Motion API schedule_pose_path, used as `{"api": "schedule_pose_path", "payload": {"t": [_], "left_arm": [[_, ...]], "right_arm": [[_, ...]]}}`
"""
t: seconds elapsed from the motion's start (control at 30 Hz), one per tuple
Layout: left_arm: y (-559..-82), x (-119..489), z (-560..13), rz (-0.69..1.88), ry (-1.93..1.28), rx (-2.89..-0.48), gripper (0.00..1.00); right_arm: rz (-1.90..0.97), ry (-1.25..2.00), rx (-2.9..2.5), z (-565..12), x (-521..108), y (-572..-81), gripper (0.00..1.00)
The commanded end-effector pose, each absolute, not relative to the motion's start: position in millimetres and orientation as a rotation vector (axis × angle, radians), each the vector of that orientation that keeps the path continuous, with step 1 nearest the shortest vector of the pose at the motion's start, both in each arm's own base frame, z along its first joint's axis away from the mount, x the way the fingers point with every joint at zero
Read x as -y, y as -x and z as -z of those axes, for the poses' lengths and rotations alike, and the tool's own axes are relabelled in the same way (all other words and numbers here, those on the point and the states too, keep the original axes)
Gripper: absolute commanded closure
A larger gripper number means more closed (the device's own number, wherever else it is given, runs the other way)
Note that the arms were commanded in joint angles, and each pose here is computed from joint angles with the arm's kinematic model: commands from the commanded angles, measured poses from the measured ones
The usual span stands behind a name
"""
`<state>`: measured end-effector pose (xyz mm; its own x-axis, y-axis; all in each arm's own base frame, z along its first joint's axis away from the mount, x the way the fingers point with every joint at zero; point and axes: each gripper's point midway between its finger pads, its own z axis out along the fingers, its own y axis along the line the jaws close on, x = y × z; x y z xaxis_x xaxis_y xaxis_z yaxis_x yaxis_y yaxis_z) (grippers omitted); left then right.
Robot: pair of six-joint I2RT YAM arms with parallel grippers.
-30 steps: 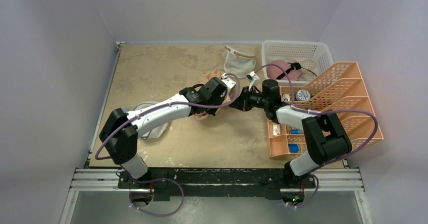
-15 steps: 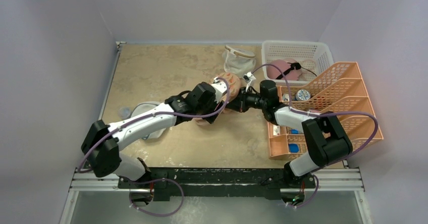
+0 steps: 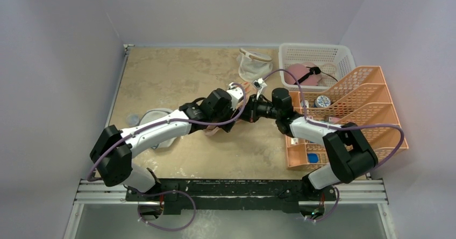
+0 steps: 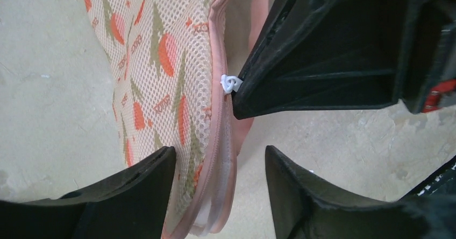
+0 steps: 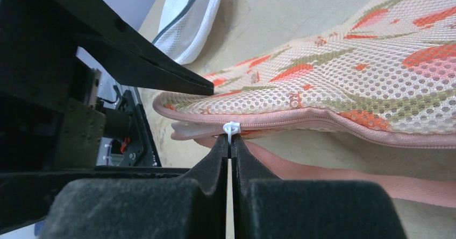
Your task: Unzip the laundry bag and remove the bra
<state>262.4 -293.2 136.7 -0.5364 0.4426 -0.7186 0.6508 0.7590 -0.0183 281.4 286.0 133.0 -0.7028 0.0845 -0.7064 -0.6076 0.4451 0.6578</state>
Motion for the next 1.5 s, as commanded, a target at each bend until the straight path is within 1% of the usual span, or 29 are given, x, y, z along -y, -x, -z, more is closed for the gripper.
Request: {"api": "schedule_pose_path", "payload": {"t": [0.0, 0.1, 0.33, 0.43, 0.57, 0.73, 0.83, 0.97, 1.03, 1.13, 1.17, 1.3, 1.37, 1.47], "left_arm": [[-277, 297, -159, 0.360, -0.753, -2.180, 0.44], [-281, 292, -158, 0.315, -0.735, -2.178, 0.62], [-284, 284, -153, 0.251, -0.741, -2.192, 0.88], [-286, 279, -154, 0.216, -0.734, -2.189, 0.95], [-285, 275, -153, 0.200, -0.737, -2.190, 1.00], [-286, 271, -153, 0.177, -0.735, -2.187, 1.00], [-286, 269, -152, 0.164, -0.733, -2.189, 1.00], [-286, 266, -149, 0.147, -0.735, -2.192, 1.00], [-286, 266, -147, 0.145, -0.735, -2.194, 1.00], [-284, 269, -146, 0.166, -0.755, -2.196, 1.00], [-283, 272, -147, 0.184, -0.766, -2.194, 0.93], [-272, 285, -155, 0.304, -0.820, -2.165, 0.57], [-268, 290, -164, 0.363, -0.826, -2.134, 0.48], [-265, 295, -176, 0.429, -0.809, -2.087, 0.40]], "right_arm": [[-1.298, 0.453, -1.907, -164, -290, -284, 1.00], [-1.297, 0.451, -1.913, -162, -290, -283, 1.00], [-1.256, 0.454, -1.935, -155, -288, -288, 1.00], [-1.243, 0.449, -1.967, -150, -286, -287, 1.00], [-1.172, 0.414, -1.986, -147, -279, -298, 1.00], [-1.116, 0.328, -2.013, -136, -255, -315, 1.00], [-1.096, 0.261, -2.044, -122, -227, -330, 1.00], [-1.027, 0.260, -2.091, -106, -205, -338, 1.00], [-0.987, 0.281, -2.066, -111, -203, -345, 1.00], [-1.045, 0.312, -2.018, -124, -211, -337, 1.00], [-1.058, 0.319, -2.006, -127, -214, -335, 1.00], [-1.097, 0.345, -1.981, -136, -229, -325, 1.00], [-1.114, 0.358, -1.973, -138, -238, -320, 1.00], [-1.143, 0.372, -1.967, -139, -250, -313, 1.00]]}}
